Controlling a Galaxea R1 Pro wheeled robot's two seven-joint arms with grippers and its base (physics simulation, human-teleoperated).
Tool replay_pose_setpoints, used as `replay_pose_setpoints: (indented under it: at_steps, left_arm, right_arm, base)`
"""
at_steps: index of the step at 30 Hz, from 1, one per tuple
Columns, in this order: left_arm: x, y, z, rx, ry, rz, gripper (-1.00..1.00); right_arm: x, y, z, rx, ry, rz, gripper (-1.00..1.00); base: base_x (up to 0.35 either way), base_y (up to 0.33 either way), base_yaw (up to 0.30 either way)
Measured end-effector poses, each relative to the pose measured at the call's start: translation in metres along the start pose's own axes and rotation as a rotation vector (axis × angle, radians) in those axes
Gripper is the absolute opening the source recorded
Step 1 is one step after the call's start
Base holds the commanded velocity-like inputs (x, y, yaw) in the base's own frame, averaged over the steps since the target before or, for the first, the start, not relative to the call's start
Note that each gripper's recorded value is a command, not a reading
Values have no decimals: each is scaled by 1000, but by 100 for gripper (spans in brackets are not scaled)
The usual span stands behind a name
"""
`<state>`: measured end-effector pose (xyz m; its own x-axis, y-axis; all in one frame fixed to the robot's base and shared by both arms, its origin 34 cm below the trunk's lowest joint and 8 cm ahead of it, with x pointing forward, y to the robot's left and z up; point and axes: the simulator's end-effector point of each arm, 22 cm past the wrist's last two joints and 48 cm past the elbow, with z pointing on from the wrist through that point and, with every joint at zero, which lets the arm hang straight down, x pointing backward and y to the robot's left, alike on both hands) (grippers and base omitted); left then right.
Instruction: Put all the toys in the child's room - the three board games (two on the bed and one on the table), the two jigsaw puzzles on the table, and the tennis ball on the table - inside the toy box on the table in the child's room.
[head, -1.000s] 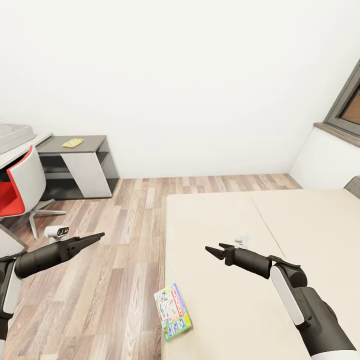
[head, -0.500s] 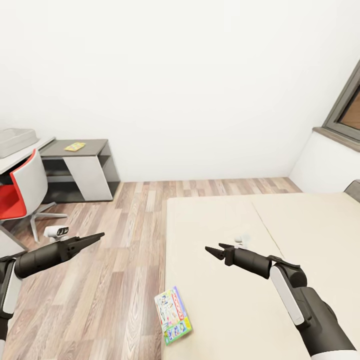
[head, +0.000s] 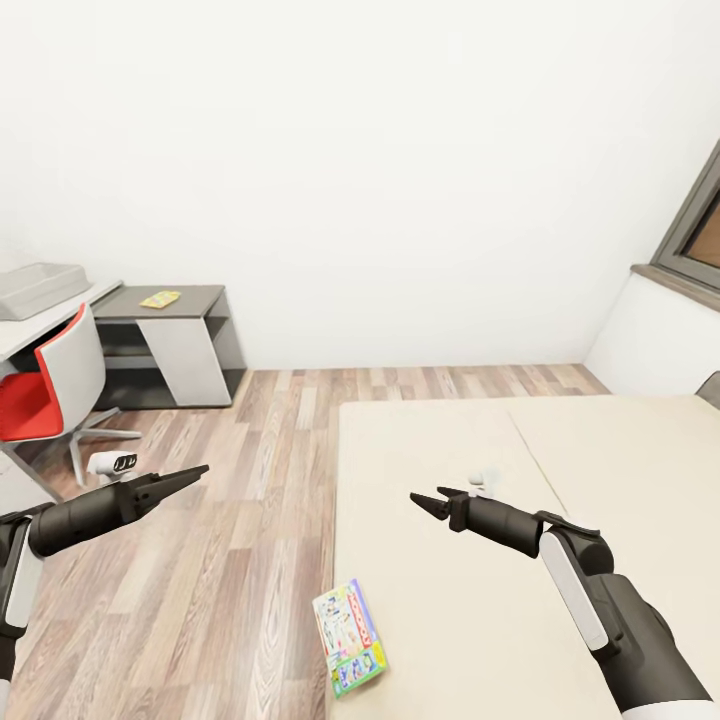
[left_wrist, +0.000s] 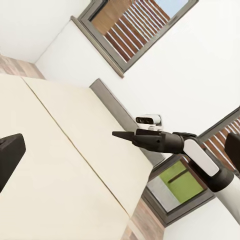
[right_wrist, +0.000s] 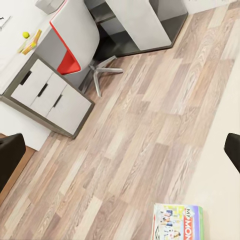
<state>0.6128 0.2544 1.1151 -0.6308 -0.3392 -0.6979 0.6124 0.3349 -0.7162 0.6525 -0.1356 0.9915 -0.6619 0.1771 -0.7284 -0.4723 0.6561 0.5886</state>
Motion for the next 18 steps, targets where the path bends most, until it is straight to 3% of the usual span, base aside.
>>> replay_pose_setpoints:
  at_steps: [18]
  left_arm:
    - [-8, -12, -2, 10, -9, 25, 100]
  right_arm:
    - [-12, 8, -6, -4, -21, -18, 100]
  base:
    - [0, 0, 68]
